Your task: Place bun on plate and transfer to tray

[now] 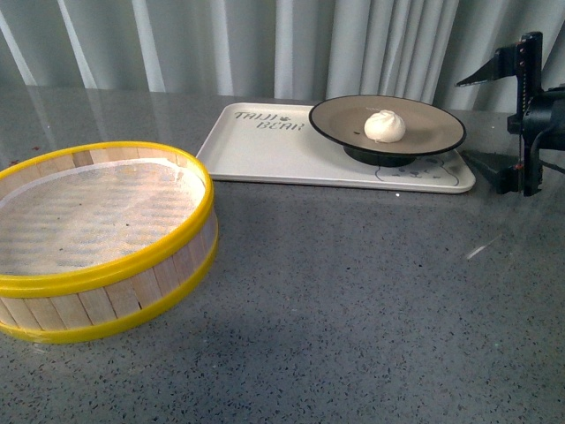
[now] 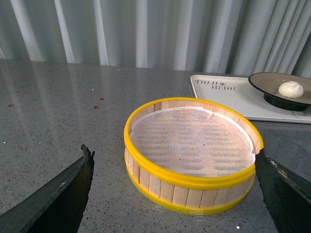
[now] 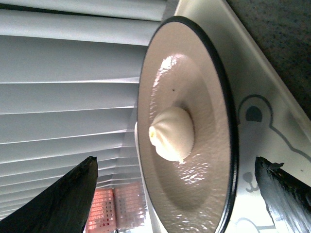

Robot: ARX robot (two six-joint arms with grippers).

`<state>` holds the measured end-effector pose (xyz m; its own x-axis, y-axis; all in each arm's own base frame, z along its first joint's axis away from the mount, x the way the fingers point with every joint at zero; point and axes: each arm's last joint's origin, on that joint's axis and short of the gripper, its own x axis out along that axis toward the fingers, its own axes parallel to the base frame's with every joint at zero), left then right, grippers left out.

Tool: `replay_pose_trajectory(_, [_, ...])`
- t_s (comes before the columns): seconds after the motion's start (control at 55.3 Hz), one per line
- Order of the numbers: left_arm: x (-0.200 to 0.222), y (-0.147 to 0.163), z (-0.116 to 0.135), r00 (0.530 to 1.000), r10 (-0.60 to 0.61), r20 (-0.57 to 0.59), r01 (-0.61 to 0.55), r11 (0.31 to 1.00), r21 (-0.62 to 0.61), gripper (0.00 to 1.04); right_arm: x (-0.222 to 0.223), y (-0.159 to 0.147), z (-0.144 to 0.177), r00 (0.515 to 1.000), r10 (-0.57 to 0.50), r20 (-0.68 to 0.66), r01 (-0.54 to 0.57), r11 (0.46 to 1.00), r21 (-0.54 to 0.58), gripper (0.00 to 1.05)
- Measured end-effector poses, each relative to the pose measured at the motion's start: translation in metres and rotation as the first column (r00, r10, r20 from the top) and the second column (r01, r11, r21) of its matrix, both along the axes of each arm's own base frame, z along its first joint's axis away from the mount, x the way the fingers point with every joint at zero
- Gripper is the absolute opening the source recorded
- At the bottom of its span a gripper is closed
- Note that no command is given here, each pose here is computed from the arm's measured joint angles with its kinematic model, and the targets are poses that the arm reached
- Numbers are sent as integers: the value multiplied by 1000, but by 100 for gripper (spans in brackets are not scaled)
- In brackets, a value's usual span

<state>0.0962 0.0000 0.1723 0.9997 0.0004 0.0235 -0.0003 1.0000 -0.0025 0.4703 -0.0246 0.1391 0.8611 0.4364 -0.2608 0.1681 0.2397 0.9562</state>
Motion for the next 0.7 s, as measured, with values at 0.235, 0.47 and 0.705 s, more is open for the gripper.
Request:
replay_pose_trajectory(0.235, [0,0,0,1000,0,0,0,1000,0,98,-24,-8,20,1000,-18,23,18,1000,-2,96])
replay_pose_trajectory(0.47, [0,0,0,1000,0,0,0,1000,0,98,-75,-38,40,979,-203,-16,198,969,-149,96])
replay_pose_trajectory(0.705, [0,0,0,1000,0,0,0,1000,0,98,-153,-92,85,847,-468,251,512,593,-622,96])
